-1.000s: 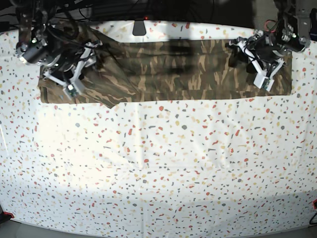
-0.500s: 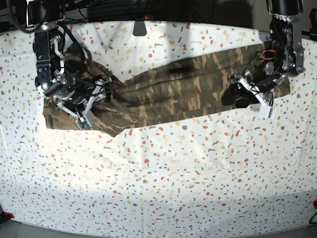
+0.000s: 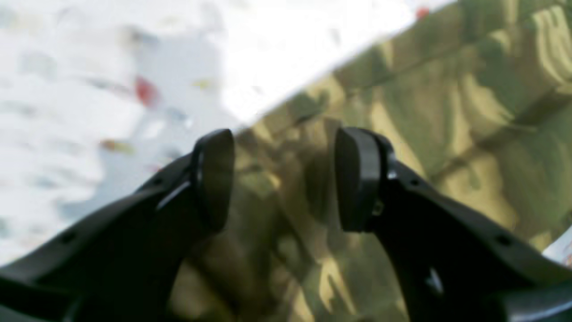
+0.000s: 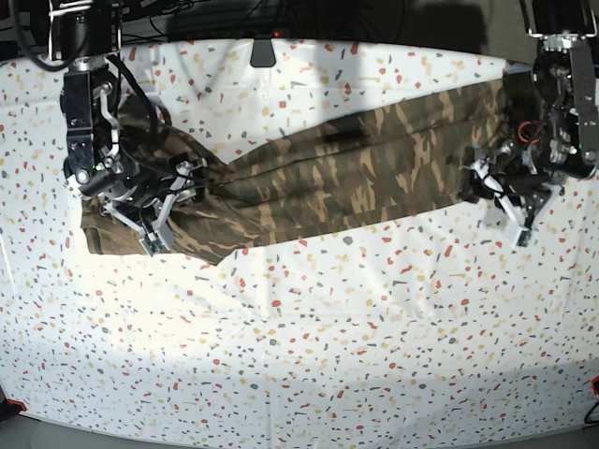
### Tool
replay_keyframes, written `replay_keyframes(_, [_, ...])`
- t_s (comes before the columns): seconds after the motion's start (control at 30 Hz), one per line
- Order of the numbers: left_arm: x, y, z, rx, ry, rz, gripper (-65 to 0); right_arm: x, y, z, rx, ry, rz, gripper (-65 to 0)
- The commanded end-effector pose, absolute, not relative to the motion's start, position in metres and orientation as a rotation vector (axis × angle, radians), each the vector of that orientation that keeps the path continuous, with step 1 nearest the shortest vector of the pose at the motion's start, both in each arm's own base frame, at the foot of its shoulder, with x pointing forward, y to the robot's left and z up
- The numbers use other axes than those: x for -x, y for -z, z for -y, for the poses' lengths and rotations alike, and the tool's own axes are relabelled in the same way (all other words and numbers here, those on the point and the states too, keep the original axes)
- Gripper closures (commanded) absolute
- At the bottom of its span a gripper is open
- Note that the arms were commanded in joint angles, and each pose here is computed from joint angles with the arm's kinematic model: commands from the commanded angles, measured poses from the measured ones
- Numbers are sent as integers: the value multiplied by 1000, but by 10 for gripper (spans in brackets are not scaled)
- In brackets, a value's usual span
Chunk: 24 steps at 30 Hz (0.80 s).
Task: Fold the T-shirt properly
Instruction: 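Regrasp the strip ends with both grippers and push them toward the middle, then regrasp the strip end with the left gripper and pull it taut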
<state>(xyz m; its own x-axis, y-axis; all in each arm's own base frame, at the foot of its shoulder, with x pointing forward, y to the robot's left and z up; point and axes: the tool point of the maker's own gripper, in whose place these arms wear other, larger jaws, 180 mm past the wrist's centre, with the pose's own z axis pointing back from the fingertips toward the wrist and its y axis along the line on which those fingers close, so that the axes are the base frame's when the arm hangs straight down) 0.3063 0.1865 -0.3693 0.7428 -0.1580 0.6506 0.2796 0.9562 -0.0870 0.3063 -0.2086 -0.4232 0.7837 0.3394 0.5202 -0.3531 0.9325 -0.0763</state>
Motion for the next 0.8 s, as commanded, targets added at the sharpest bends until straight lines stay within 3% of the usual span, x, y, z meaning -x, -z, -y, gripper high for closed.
replay_keyframes(0.0, [-316,343,-186,168,274,767,-349,-302,425,228,54,-366,507,-369])
replay_keyframes(0.27, [-237,356,-165,180,345,687,-349,-301,426,229,56,-365,496,-369])
replay_keyframes(0.4, [-191,381,-164,202,332,583,-291,-301,426,229,56,-365,497,-369])
replay_keyframes(0.77, [-177,437,-195,137,255,487,-279,-301,426,229,56,-365,497,-369])
